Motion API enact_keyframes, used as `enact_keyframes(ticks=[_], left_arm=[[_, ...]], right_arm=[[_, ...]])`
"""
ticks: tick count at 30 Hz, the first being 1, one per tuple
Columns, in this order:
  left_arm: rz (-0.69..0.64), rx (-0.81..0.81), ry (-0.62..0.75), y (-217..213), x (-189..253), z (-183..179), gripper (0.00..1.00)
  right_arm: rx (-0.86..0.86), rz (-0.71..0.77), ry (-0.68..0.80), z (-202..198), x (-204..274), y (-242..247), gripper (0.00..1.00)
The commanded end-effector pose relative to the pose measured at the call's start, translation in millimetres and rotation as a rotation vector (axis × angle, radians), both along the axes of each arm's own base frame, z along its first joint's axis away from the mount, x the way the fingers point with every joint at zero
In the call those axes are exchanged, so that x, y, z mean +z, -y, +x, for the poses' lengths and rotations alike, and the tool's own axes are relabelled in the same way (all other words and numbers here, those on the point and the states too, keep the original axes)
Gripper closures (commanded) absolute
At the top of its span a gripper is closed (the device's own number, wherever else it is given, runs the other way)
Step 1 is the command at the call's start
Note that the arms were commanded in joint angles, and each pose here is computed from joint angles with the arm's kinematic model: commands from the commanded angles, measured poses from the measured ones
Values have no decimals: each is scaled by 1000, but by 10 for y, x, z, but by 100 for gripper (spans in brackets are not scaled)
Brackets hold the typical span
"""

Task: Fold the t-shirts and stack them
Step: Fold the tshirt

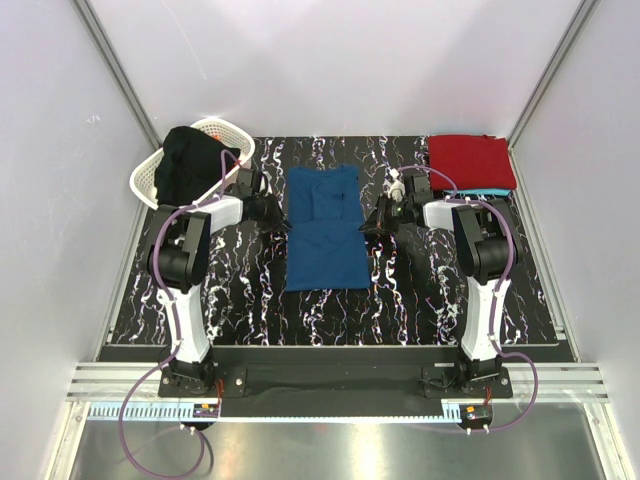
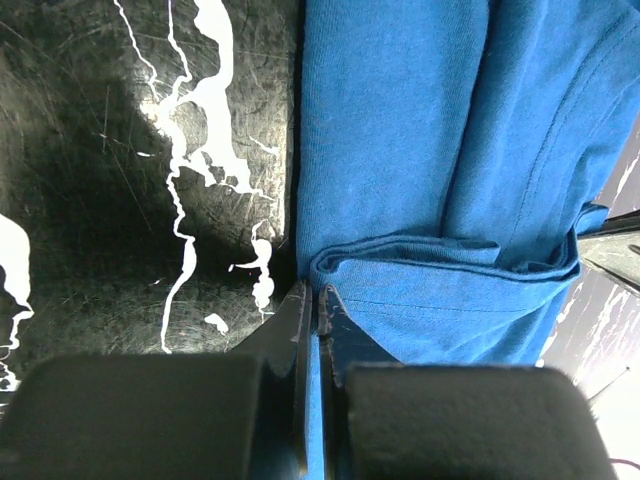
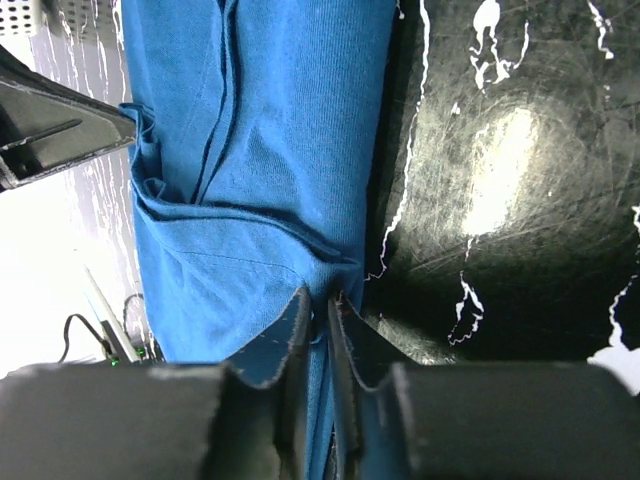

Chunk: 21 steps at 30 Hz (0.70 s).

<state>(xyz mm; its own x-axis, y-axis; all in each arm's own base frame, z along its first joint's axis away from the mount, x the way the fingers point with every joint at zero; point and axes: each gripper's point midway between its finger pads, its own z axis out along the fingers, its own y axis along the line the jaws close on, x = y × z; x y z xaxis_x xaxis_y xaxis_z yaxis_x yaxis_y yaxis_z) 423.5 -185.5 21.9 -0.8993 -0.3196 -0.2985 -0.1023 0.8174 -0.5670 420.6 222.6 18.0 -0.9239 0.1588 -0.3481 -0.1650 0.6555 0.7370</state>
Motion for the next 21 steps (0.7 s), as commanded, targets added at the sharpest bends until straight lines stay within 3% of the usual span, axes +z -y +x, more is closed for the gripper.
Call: enact_keyframes(ticks=[1,4,8,12,15,20,21], left_arm=[[60,17,36,-93,36,88,87],[91,40,65,-165,230,90,85],[103,58,136,-215,632,82,64],[119,3,145,-153,750,-66,68],[127,-33,142,-57,746,-311,69],[98,-166,112,365,616,-835,69],[92,-173,108,419,590,-911,69]], right_arm=[[-35,-40,6,60,33,75,80],[-47,-51,12,58,282,97,69],[-83,-94,-15,-24,509,176,57],[-112,-114,-39,-234,662,268,53],[-95,-86,-66,-447,707,203,59],[-26,-30,-107,-744,712,9,81],[-3,-5,-130,-821,657,-52,82]])
